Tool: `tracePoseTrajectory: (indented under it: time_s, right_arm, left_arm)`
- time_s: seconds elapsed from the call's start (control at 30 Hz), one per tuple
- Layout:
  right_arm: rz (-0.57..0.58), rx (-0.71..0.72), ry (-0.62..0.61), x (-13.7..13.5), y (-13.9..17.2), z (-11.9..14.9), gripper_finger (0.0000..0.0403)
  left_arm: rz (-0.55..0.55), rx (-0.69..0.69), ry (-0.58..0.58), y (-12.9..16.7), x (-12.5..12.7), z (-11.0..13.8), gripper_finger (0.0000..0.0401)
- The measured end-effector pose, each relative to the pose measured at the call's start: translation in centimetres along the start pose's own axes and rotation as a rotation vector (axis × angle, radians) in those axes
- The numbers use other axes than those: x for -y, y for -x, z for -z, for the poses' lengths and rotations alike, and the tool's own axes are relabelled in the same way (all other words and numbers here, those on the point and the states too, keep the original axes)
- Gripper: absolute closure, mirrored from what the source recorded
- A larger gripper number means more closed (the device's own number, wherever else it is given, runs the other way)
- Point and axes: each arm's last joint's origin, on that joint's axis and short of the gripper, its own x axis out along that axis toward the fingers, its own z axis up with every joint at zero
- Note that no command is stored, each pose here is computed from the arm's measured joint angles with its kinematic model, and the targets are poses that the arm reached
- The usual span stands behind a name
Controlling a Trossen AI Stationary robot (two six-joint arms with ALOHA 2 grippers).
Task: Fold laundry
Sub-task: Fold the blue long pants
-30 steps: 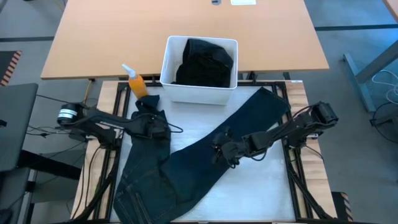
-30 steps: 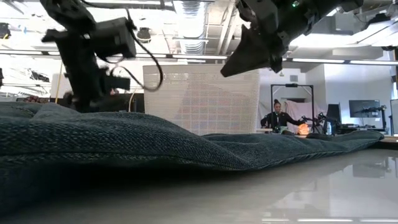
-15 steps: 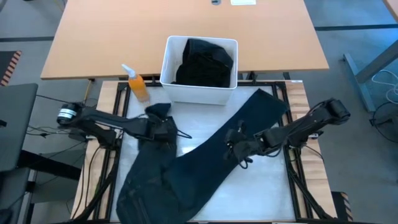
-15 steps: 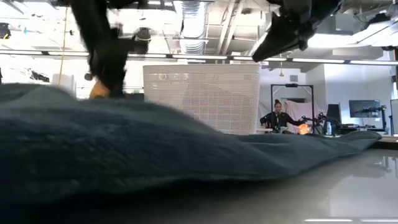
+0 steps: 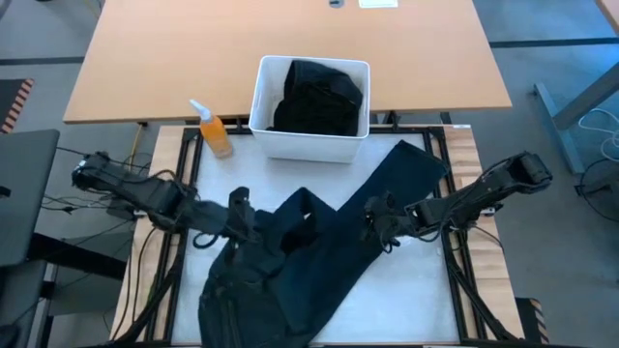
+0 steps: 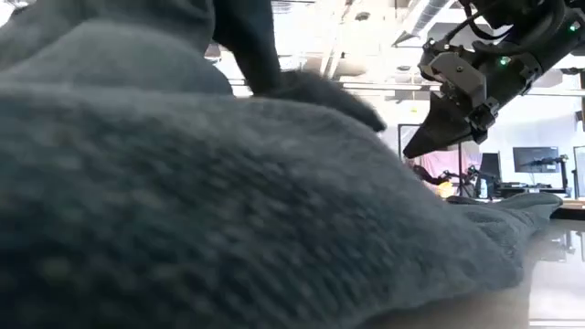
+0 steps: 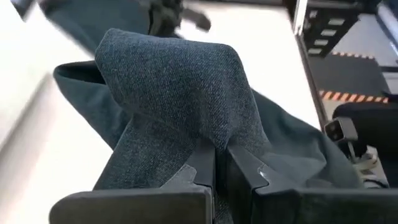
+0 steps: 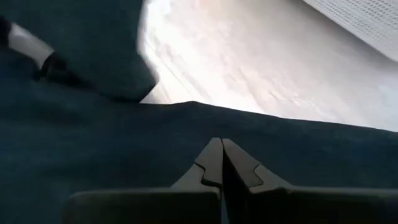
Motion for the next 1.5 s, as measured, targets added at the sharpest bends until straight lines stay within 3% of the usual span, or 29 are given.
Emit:
tracePoseTrajectory:
  time_s: [0.23, 0.43, 0.67, 0.83, 1.07, 1.3, 1.4, 1.5]
  right_arm:
    - [-0.042, 0.019, 0.0, -0.1, -0.2, -1.3, 0.036]
    - [-0.327, 0.078, -0.017, 0.1, -1.1, -4.2, 0.0276]
    - [-0.321, 0.179, 0.029, 0.6, -2.7, -5.3, 0.0156]
    - [-0.339, 0.214, 0.044, 0.3, -6.4, -4.3, 0.0128]
    - [-0.328, 0.233, 0.256, -0.8, -10.3, -4.4, 0.0126]
    - [-0.307, 0.21, 0.335, -3.2, -14.2, -6.2, 0.0142]
    - [-0.278, 0.162, 0.397, -3.6, -15.1, -7.3, 0.0214]
    - [-0.256, 0.126, 0.458, -3.7, -14.7, -8.8, 0.0344]
  left_arm:
    - [-0.071, -0.142, 0.013, -3.4, 1.7, 3.1, 0.0401]
    - [-0.07, -0.148, 0.002, -3.8, 2.1, 3.3, 0.0401]
    - [-0.041, -0.118, -0.004, -2.4, 2.2, 3.2, 0.0401]
    - [-0.008, -0.084, -0.005, -1.1, 2.3, 3.0, 0.0401]
    - [0.007, -0.068, -0.014, -0.4, 2.6, 3.1, 0.0401]
    - [0.014, -0.063, -0.031, -0.4, 2.6, 3.0, 0.0401]
    - [0.021, -0.054, -0.03, -0.4, 2.7, 3.0, 0.0401]
    - [0.04, -0.054, -0.039, -0.2, 3.1, 3.1, 0.0401]
